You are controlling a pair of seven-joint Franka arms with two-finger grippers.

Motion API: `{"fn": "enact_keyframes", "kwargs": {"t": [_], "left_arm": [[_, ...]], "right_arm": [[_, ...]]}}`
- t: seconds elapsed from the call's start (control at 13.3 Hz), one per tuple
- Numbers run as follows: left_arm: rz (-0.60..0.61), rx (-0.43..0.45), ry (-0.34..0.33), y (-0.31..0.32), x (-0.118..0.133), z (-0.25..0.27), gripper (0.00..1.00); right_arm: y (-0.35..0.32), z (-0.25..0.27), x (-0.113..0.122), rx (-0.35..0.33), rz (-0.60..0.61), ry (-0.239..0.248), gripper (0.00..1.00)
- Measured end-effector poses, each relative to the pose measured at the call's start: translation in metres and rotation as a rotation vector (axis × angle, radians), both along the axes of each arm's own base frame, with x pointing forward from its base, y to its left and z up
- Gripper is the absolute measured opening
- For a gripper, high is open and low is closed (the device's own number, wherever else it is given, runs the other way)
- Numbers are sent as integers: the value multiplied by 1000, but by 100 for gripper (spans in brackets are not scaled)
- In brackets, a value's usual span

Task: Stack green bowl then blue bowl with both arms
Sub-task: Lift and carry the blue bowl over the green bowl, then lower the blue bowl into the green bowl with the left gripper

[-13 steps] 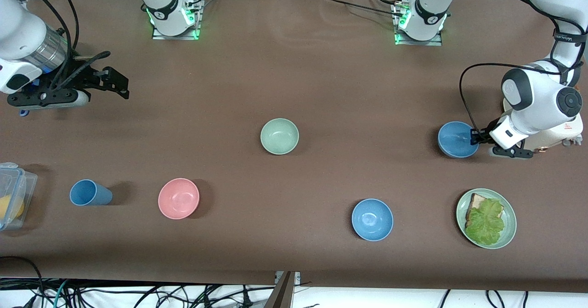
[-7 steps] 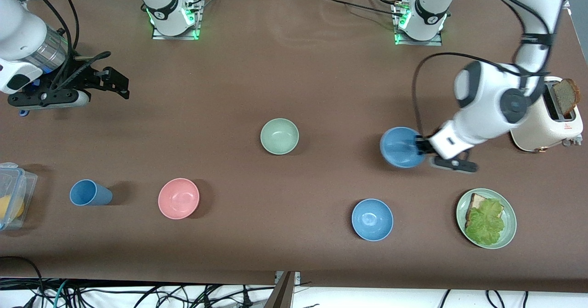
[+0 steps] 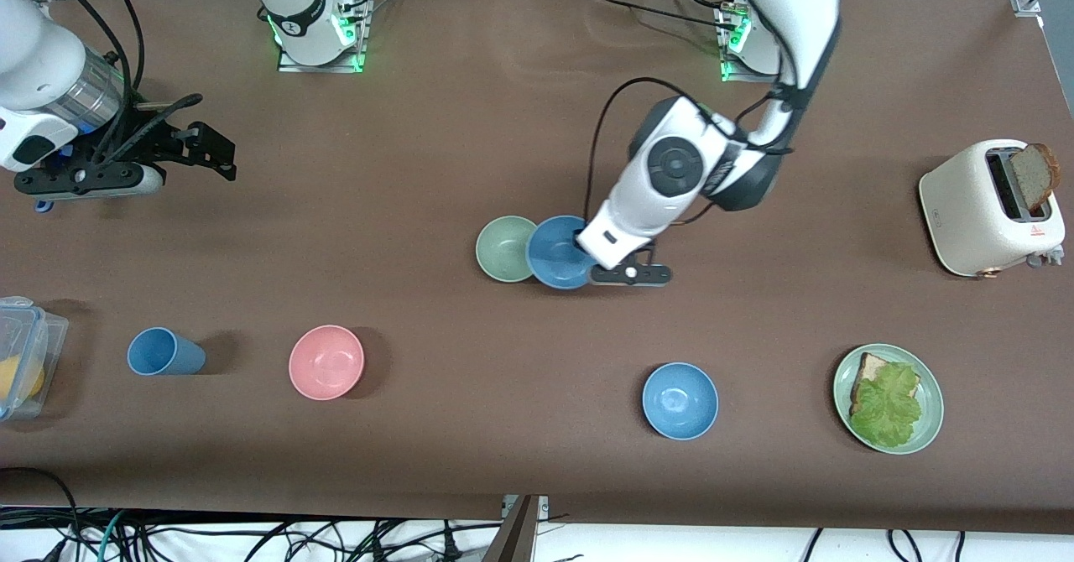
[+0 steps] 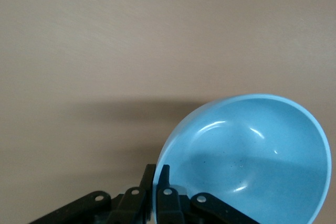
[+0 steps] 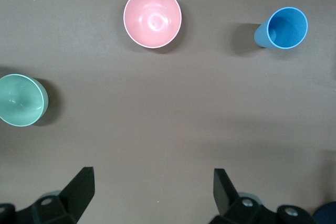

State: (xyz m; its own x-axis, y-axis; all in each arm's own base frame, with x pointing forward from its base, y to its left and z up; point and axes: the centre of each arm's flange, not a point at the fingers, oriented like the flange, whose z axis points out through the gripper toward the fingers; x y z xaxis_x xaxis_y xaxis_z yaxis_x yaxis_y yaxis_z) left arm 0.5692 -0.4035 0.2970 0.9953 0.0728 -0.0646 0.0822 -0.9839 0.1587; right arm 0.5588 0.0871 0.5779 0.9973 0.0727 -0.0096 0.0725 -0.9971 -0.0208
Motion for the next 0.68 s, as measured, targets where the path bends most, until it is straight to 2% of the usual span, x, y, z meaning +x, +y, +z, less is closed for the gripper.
{"fn": "enact_keyframes", "kwargs": {"t": [0.38,0.68], "left_arm": [[60,25,3,-46,1,-36,5],[72,24,-3,-62,-5,-38,5]], "right_arm": [[0,0,0,0,0,0,100],[0,-1,0,0,0,1,100]]}}
